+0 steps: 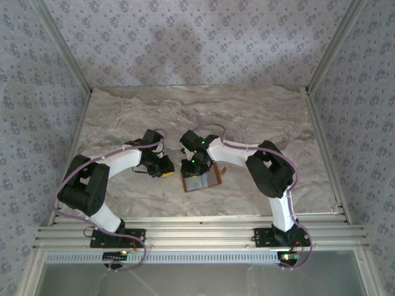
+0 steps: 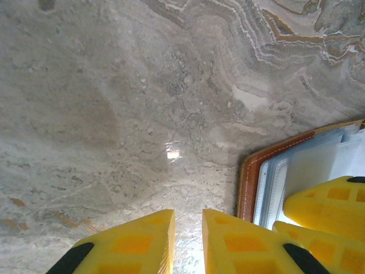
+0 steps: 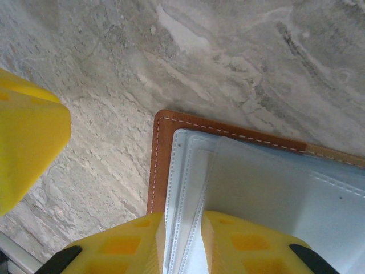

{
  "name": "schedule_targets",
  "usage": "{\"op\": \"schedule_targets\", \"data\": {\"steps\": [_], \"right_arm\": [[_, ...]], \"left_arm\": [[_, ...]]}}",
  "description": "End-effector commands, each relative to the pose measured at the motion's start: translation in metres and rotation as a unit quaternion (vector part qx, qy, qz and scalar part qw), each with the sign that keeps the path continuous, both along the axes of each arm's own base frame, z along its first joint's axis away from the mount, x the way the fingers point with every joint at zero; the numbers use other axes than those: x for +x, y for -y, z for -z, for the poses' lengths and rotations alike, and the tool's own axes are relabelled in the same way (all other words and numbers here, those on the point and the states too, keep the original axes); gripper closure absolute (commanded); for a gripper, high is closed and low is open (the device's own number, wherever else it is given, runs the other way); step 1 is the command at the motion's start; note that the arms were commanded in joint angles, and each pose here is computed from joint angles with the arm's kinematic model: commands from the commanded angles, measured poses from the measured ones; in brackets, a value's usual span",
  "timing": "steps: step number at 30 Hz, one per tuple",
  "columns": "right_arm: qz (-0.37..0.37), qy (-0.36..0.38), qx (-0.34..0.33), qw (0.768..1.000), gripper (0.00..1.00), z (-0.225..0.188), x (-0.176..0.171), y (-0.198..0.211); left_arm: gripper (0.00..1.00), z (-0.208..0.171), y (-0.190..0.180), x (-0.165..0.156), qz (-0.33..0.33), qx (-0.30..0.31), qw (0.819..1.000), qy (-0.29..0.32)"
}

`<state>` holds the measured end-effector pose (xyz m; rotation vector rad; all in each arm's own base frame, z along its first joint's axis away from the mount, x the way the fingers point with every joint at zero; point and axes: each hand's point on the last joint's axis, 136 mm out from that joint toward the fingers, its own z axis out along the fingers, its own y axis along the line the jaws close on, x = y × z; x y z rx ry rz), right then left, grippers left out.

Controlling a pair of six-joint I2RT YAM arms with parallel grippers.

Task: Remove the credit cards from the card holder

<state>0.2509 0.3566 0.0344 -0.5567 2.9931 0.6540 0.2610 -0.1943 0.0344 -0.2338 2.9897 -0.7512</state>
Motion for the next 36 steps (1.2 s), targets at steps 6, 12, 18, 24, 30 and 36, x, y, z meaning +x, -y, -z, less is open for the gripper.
{"op": "schedule_targets", "data": {"steps": [6,12,18,24,30,36], "right_arm": [[0.024,0.008,-0.058,0.998,0.70,0.006,0.002,0.029],[0.034,0.023,-0.097,0.994,0.65,0.005,0.007,0.043],[0.038,0.045,-0.137,0.989,0.59,0.000,0.013,0.055],[0.038,0.065,-0.180,0.981,0.54,-0.008,0.016,0.068],[0.045,0.079,-0.220,0.971,0.49,-0.016,0.017,0.081],[0.050,0.090,-0.250,0.963,0.45,-0.019,0.020,0.096]], "left_arm": [[0.79,-0.008,0.010,0.000,0.017,-0.010,1.000,0.007],[0.79,-0.009,0.015,0.001,0.021,-0.011,1.000,0.009],[0.79,-0.008,0.016,0.000,0.023,-0.011,1.000,0.008],[0.79,-0.007,0.017,0.001,0.025,-0.010,1.000,0.008],[0.79,-0.007,0.018,0.002,0.026,-0.010,1.000,0.007],[0.79,-0.007,0.019,0.003,0.027,-0.009,1.000,0.007]]}}
